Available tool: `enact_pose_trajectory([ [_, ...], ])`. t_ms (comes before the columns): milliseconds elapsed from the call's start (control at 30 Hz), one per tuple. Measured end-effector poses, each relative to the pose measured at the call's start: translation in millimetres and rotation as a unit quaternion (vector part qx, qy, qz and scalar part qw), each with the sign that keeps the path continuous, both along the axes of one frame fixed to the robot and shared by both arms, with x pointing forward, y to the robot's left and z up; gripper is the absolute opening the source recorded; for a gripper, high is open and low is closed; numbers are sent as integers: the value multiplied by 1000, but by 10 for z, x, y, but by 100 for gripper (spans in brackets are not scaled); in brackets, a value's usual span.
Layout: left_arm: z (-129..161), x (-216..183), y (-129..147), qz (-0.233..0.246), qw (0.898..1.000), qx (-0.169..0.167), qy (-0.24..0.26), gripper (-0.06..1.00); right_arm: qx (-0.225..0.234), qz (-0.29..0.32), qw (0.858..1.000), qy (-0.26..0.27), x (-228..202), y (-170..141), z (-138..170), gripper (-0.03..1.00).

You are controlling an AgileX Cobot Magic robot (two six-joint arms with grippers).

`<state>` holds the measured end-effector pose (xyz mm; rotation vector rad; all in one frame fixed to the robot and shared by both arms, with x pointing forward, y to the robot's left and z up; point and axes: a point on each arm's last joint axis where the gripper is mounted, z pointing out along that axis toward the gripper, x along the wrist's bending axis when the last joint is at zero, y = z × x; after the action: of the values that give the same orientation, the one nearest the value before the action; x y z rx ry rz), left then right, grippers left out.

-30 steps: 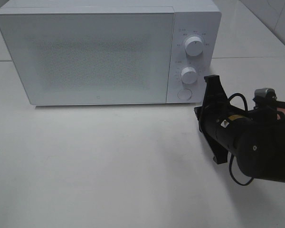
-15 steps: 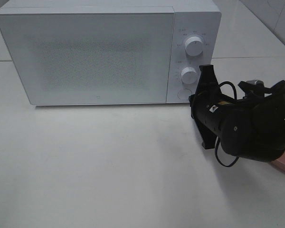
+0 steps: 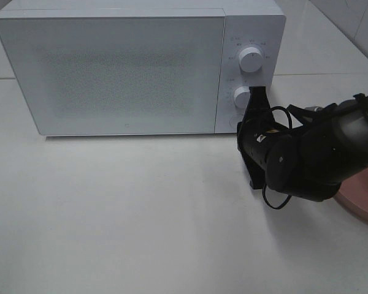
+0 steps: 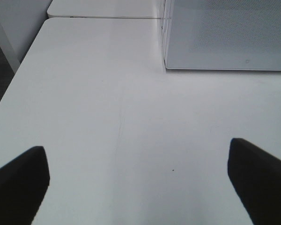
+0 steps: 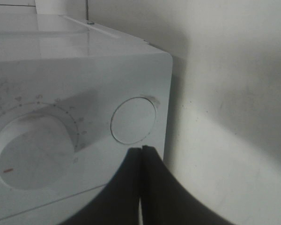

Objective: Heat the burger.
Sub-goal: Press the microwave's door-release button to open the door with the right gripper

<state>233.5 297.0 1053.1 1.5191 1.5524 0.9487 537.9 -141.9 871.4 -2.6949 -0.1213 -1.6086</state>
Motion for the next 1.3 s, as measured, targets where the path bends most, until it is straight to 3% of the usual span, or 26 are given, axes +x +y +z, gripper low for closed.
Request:
enact_pose_trajectory([
  [1300,0,0,0,0,1000,0,0,97,4,-17,1000,11,380,-37,-171,0],
])
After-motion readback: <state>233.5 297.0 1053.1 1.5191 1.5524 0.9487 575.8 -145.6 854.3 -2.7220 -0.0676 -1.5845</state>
